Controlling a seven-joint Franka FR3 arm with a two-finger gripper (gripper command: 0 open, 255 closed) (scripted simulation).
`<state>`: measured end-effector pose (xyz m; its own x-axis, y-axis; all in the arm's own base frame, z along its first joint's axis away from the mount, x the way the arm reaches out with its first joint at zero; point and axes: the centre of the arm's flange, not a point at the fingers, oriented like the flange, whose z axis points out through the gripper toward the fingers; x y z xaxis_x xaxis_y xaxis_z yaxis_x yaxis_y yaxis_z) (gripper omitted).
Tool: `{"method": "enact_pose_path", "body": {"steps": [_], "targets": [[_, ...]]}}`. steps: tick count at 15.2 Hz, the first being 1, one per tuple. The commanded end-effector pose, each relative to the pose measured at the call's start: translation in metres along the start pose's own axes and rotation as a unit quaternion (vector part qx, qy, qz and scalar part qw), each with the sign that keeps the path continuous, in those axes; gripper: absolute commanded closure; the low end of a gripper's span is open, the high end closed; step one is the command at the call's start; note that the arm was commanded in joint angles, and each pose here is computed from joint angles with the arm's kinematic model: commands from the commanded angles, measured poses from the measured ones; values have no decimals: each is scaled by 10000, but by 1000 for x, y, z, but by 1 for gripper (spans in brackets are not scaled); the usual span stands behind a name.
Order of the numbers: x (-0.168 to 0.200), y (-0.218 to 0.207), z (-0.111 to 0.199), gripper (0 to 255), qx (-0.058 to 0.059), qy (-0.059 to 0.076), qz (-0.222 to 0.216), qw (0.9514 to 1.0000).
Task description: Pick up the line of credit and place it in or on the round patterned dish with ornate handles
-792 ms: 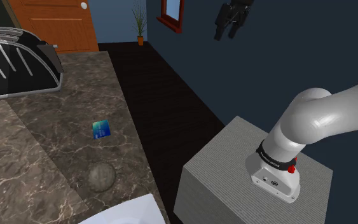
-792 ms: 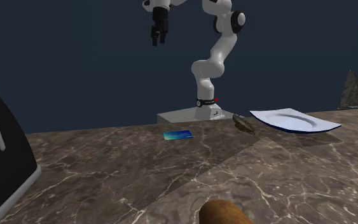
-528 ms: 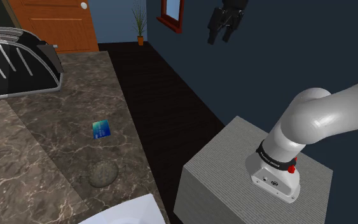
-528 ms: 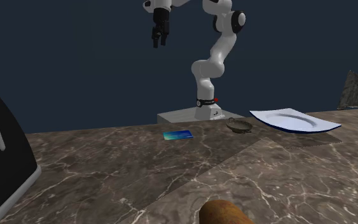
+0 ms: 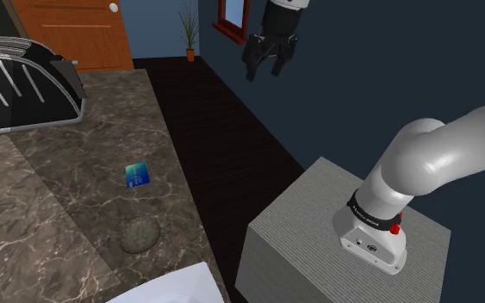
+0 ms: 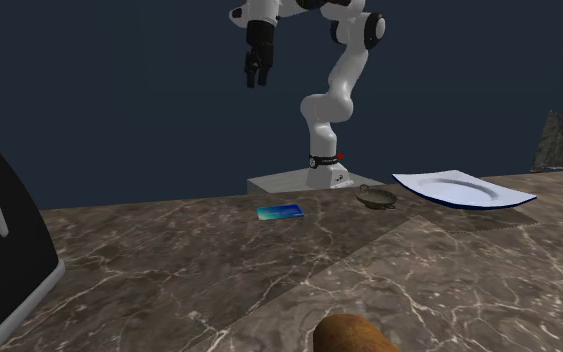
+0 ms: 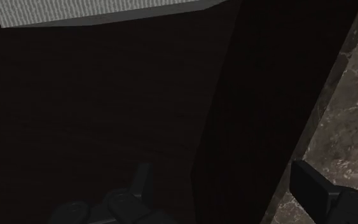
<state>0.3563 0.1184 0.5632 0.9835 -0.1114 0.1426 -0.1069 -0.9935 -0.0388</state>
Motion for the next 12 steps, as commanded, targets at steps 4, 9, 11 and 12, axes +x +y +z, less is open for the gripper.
{"method": "enact_pose_path", "body": {"steps": [4,9,11,12], "targets": [[9,-59,35,0,-84,7,220,9997],[21,-116,69,0,-170,9,429,9989],[27,-139,83,0,-205,10,513,9985],[30,-151,90,0,-222,10,555,9982]]}}
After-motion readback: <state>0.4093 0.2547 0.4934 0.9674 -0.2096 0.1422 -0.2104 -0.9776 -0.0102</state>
